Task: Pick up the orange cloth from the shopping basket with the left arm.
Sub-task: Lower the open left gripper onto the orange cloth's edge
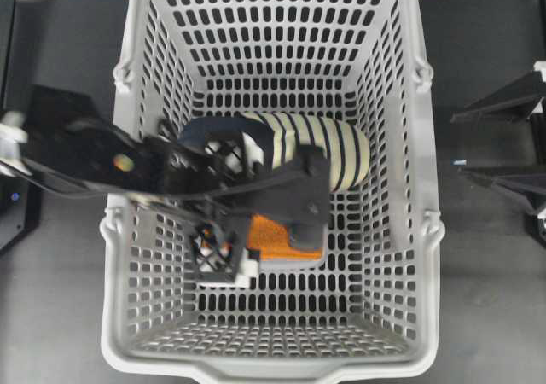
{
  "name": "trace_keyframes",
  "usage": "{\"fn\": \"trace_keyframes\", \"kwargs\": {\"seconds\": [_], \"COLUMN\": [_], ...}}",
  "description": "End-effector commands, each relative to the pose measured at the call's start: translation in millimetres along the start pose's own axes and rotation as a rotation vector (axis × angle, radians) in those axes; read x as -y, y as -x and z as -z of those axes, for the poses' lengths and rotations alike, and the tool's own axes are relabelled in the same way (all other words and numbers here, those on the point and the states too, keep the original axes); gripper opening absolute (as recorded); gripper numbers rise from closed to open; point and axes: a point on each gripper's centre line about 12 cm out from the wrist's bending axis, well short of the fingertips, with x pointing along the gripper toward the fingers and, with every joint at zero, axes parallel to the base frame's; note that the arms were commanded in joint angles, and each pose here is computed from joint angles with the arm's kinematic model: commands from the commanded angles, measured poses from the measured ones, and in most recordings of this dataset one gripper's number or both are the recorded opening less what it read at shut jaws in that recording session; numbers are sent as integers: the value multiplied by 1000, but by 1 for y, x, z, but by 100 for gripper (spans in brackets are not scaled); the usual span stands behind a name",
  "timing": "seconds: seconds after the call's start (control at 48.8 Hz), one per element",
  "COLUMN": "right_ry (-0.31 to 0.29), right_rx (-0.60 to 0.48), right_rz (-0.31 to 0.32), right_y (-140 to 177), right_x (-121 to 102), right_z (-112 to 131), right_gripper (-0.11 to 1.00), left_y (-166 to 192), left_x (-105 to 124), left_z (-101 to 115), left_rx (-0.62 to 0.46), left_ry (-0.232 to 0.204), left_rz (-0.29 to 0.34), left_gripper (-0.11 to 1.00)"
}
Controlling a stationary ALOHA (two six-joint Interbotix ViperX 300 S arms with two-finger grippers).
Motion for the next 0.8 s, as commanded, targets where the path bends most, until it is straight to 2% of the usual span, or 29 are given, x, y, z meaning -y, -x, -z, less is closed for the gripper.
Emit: {"fn": "trace_keyframes", "kwargs": {"seconds": [0.0,0.184,0.328,0.594,0.696,0.778], "right_ry": [2,2,0,0,0,0], "right_rx": [17,1,-11,-15,-14,-14], "right_rz": [-3,-2,-1,0,0,0], "right_y": [-2,-2,-2,-1,-1,-1], "right_x": [-1,-1,-1,-1,-1,-1], "right_z": [-8,-6,-4,-3,-3,-4], "right_gripper": [75,75,75,75,75,75], "left_y": [-10,-39,-58,-64,-63,-63], "left_x": [2,2,1,-3,-3,-1], "left_z": [-4,8,19,23,25,25], "left_rx": [-9,-78,-117,-90,-93,-90], "left_ry": [-8,-26,-21,-13,-13,-16], "left_rz": [-2,-7,-10,-10,-10,-8], "left_gripper": [90,90,90,89,85,74]}}
